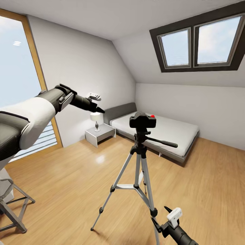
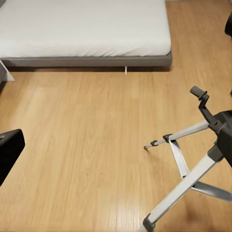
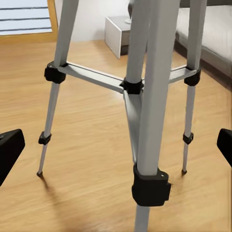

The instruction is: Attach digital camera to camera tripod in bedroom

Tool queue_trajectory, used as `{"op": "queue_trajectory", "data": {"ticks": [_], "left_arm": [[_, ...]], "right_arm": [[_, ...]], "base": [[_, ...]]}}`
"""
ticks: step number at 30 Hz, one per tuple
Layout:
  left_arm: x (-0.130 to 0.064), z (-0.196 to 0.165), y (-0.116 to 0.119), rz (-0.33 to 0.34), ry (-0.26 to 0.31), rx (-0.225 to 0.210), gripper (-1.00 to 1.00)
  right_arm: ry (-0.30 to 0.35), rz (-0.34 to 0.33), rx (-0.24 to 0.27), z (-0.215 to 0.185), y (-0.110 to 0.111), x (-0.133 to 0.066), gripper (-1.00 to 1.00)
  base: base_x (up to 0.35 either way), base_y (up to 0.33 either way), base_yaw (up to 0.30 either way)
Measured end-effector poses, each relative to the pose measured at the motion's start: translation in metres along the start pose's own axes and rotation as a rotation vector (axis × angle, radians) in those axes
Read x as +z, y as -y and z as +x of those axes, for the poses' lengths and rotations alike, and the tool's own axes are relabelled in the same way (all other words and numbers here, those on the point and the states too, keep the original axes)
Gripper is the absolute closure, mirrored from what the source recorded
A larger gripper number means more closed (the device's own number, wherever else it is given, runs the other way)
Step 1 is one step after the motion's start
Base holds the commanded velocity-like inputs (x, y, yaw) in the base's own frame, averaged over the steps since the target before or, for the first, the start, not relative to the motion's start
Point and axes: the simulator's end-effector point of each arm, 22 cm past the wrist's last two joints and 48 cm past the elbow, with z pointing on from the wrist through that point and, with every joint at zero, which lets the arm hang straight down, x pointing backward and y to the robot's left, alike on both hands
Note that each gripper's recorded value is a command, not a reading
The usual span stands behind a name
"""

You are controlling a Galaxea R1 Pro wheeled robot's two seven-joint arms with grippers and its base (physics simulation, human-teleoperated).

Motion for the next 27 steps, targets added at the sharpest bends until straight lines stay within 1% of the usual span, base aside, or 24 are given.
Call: {"op": "queue_trajectory", "data": {"ticks": [5, 10, 12, 13, 14, 18, 19, 20, 21, 27], "left_arm": [[-0.001, 0.005, -0.005, -0.005, -0.006, -0.01, -1.0], [-0.004, 0.009, -0.012, -0.014, -0.007, -0.019, -1.0], [-0.008, 0.013, -0.02, -0.025, -0.008, -0.029, -1.0], [-0.014, 0.039, -0.045, -0.054, -0.031, -0.063, -1.0], [-0.015, 0.045, -0.051, -0.059, -0.033, -0.076, -1.0], [-0.014, 0.058, -0.057, -0.063, -0.043, -0.092, -1.0], [-0.002, 0.089, -0.06, -0.067, -0.068, -0.1, -1.0], [0.008, 0.108, -0.063, -0.077, -0.091, -0.103, -1.0], [0.011, 0.116, -0.064, -0.086, -0.097, -0.107, -1.0], [0.02, 0.138, -0.068, -0.112, -0.117, -0.113, -1.0]], "right_arm": [[0.002, 0.025, 0.01, 0.0, 0.009, -0.002, -1.0], [0.003, 0.033, 0.013, 0.0, 0.013, -0.003, -1.0], [0.003, 0.036, 0.014, 0.0, 0.013, -0.003, -1.0], [0.004, 0.038, 0.014, 0.0, 0.015, -0.004, -1.0], [0.003, 0.039, 0.014, 0.0, 0.015, -0.003, -1.0], [0.002, 0.039, 0.011, 0.0, 0.017, -0.005, -1.0], [-0.018, 0.043, -0.001, 0.008, 0.027, -0.013, -1.0], [-0.036, 0.038, -0.002, 0.016, 0.029, -0.015, -1.0], [-0.045, 0.034, -0.002, 0.02, 0.03, -0.018, -1.0], [-0.071, 0.021, -0.003, 0.031, 0.032, -0.025, -1.0]], "base": [[0.0, 0.0, 0.0], [0.0, 0.0, 0.0], [0.0, 0.0, 0.0], [0.0, 0.0, 0.0], [0.0, 0.0, 0.0], [0.0, 0.0, 0.0], [0.0, 0.0, 0.0], [0.0, 0.0, 0.0], [0.0, 0.0, 0.0], [0.0, 0.0, 0.0]]}}
